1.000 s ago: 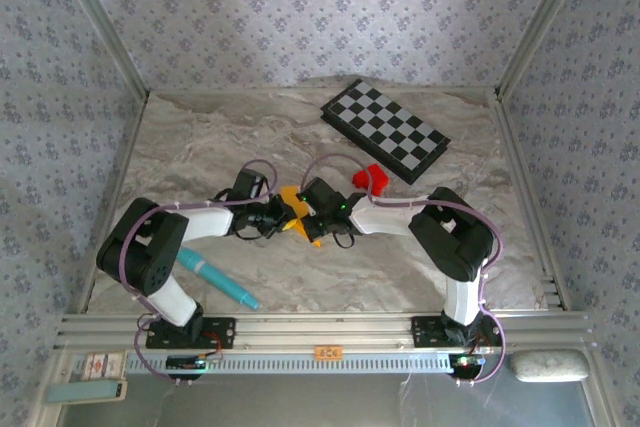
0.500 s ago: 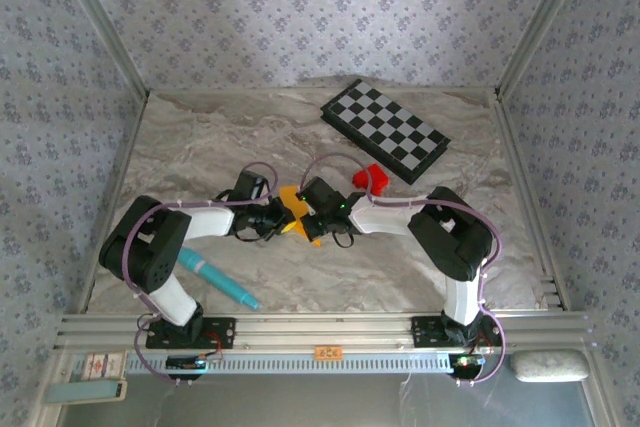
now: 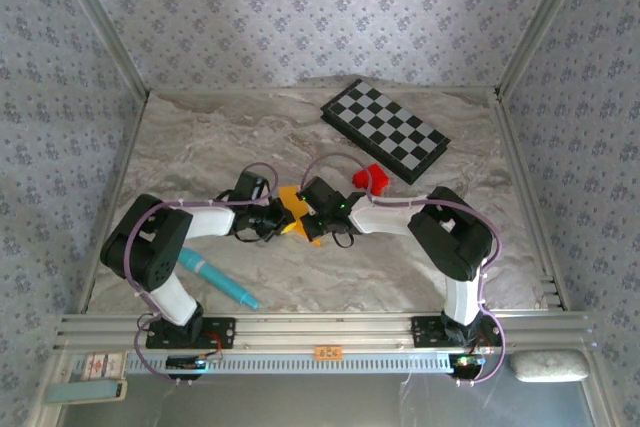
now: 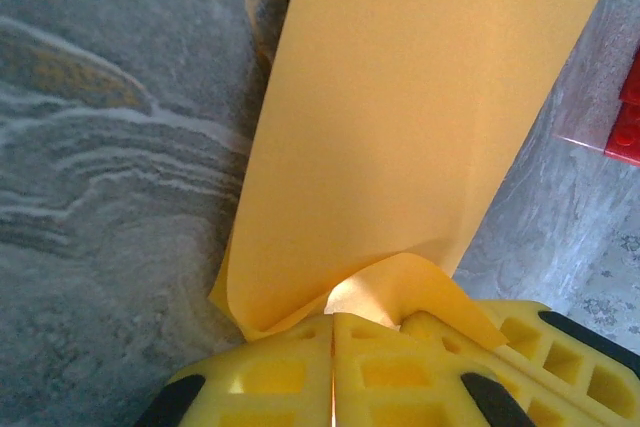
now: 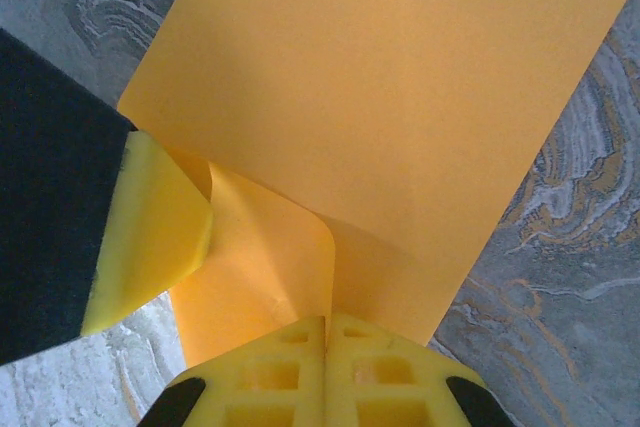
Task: Fold a paper plane with a square sheet of paper (pick it up from the middle)
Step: Third fold the triangle at the center of the table.
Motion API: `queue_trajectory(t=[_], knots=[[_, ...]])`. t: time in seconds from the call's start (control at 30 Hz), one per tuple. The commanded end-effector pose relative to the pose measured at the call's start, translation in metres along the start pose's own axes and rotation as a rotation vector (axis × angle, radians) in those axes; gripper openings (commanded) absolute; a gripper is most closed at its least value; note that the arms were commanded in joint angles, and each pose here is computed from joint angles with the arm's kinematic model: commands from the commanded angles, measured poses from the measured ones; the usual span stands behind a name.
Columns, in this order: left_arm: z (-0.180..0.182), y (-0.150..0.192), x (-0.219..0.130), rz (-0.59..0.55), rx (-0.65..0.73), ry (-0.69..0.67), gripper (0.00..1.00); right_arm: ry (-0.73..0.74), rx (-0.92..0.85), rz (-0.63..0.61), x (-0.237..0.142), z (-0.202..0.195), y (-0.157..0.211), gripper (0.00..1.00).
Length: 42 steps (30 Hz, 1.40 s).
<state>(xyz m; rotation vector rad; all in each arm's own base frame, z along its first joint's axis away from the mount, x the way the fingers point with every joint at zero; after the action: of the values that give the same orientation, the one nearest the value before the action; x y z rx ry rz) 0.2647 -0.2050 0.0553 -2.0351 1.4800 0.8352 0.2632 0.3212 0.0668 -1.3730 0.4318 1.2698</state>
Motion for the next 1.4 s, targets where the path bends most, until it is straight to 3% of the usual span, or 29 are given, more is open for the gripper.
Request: queue_trajectory(t=[0.0, 0.17, 0.4, 0.6, 0.77, 0.9, 1.07, 1.37], knots=[[0.012, 0.004, 0.005, 0.027, -0.014, -0.068, 0.07, 0.051, 0.02, 0.099, 0.011, -0.014, 0.021, 0.0], [0.018, 0.006, 0.005, 0.046, -0.027, -0.124, 0.07, 0.028, 0.035, 0.069, 0.002, -0.01, 0.01, 0.0], [0.029, 0.01, 0.005, 0.079, -0.039, -0.196, 0.05, -0.058, 0.087, 0.003, -0.037, 0.003, -0.026, 0.18], [0.03, 0.01, 0.007, 0.081, -0.051, -0.204, 0.04, -0.069, 0.131, 0.008, -0.056, -0.001, -0.027, 0.31], [0.03, 0.008, 0.008, 0.079, -0.066, -0.206, 0.04, -0.215, 0.156, 0.074, -0.059, 0.01, -0.014, 0.27], [0.028, 0.008, 0.009, 0.082, -0.065, -0.204, 0.04, -0.281, 0.157, 0.138, -0.053, 0.018, -0.003, 0.15], [0.028, 0.008, 0.009, 0.086, -0.069, -0.208, 0.04, -0.282, 0.158, 0.193, -0.04, 0.02, 0.006, 0.06], [0.027, 0.009, 0.011, 0.095, -0.075, -0.205, 0.05, -0.244, 0.165, 0.237, -0.021, 0.023, 0.007, 0.04]])
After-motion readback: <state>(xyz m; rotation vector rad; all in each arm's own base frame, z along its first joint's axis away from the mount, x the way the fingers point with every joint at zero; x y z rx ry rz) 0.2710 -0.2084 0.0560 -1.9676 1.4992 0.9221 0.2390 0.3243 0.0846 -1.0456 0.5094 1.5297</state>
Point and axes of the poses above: each hand's point on the last joint's axis, 136 mm out from that joint toward the fingers, its own x axis out along the fingers, its own z axis along the line the jaws close on, y = z × x, the point moved 5 cm from there along -x, back along the fingers, and after that the axes turned 10 degrees about x, right-handed, at the moved point
